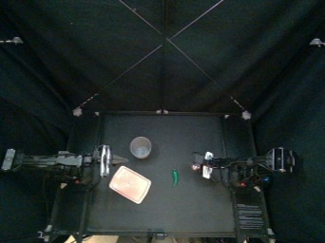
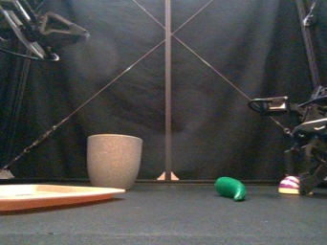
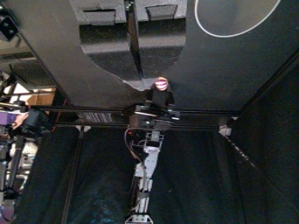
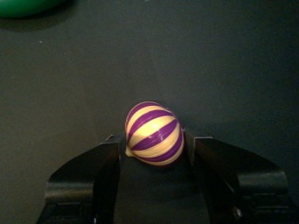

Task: Pick the onion then place it in the grey bowl
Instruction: Place onion in the grey bowl

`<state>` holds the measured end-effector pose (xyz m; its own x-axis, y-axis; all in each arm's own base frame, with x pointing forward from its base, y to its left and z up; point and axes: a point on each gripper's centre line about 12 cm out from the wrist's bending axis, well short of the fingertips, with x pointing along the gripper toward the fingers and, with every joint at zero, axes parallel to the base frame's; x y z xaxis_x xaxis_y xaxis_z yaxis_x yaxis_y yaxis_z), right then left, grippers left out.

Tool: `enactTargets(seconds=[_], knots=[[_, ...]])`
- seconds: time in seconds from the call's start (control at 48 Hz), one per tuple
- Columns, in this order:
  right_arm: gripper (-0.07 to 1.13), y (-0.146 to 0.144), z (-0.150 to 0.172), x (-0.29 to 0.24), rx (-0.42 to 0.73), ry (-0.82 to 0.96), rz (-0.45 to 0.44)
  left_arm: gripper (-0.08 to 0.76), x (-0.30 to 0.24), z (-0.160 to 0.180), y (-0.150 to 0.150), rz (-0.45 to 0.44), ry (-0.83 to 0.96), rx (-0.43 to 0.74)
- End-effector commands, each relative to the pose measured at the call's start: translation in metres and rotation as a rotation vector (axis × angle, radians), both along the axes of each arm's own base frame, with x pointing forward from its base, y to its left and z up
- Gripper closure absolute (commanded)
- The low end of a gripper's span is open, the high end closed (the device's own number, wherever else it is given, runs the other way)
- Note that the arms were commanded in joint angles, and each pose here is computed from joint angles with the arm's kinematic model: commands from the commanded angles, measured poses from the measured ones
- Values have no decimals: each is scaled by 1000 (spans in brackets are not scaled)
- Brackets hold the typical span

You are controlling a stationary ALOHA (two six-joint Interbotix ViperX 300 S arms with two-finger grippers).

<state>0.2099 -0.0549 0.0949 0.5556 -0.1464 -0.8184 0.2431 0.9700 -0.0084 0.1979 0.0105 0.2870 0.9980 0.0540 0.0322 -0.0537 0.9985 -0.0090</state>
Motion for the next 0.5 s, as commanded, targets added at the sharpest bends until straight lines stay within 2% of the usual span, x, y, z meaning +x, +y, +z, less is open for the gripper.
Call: enactTargets(seconds=[0.021,0.167,0.375,0.5], knots=[[263,-4,14,12,-13,-57,-7,682,1,8,0,0,-22,0],[263,-7,42,39,-40,-156,14,682,1,7,0,-2,-20,0],[263,-20,125,105,-134,-460,45,682,1,6,0,0,-17,1],[263,-27,149,136,-187,-586,70,682,1,5,0,0,-14,1]])
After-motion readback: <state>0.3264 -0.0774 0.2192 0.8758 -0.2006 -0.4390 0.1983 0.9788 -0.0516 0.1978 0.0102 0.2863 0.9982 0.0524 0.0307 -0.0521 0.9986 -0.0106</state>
